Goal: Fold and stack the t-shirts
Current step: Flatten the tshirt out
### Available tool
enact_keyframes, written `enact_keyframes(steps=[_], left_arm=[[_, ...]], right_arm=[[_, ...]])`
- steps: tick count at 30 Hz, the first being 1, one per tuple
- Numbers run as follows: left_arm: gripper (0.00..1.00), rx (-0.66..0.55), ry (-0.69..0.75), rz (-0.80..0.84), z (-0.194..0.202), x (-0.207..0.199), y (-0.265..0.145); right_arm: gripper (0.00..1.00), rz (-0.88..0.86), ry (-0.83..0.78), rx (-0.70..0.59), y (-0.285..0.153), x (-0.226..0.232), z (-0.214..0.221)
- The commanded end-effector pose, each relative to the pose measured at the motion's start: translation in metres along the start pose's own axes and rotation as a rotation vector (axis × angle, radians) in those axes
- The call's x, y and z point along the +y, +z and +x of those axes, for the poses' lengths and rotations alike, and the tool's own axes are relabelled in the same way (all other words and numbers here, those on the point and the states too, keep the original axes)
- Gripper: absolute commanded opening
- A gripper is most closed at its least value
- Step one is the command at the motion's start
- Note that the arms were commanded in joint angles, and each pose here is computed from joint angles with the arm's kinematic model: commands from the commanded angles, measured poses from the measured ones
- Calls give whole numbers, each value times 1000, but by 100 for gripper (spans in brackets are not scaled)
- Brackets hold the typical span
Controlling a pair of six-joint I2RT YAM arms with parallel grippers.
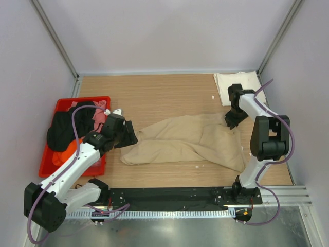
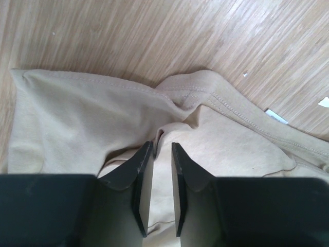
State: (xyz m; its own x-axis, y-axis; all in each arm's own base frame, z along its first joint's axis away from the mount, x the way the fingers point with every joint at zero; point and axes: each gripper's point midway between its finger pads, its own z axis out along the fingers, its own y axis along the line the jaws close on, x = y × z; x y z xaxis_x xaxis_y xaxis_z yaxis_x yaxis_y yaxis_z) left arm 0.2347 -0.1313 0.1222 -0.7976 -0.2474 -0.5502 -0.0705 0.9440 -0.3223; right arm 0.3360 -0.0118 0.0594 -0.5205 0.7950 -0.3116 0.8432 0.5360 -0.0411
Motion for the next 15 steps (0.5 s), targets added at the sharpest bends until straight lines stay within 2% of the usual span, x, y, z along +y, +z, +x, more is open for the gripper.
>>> enact_keyframes(steps=[1,8,9,10,11,15], left_arm=[[61,-41,13,41,-14,-11,-6],[61,-41,-6,38,-9,-8,-8],[61,-41,-6,38,-10,-8,-8],[61,-40,-6,37,-9,-8,-8],[61,-39,-6,36,-9,-8,-8],[61,-38,7,15,-12,-6,-8]], right_arm=[[27,-12,29,-35,-8,-6,-4],[26,-7,34,-28,-3,-11,1],[21,-11,35,-34,-3,-10,1],[9,-12,37,-46,-5,-11,-2],[1,-7,38,-64,-7,-13,-6],[1,-2,29,-141,-23,-20,-22]])
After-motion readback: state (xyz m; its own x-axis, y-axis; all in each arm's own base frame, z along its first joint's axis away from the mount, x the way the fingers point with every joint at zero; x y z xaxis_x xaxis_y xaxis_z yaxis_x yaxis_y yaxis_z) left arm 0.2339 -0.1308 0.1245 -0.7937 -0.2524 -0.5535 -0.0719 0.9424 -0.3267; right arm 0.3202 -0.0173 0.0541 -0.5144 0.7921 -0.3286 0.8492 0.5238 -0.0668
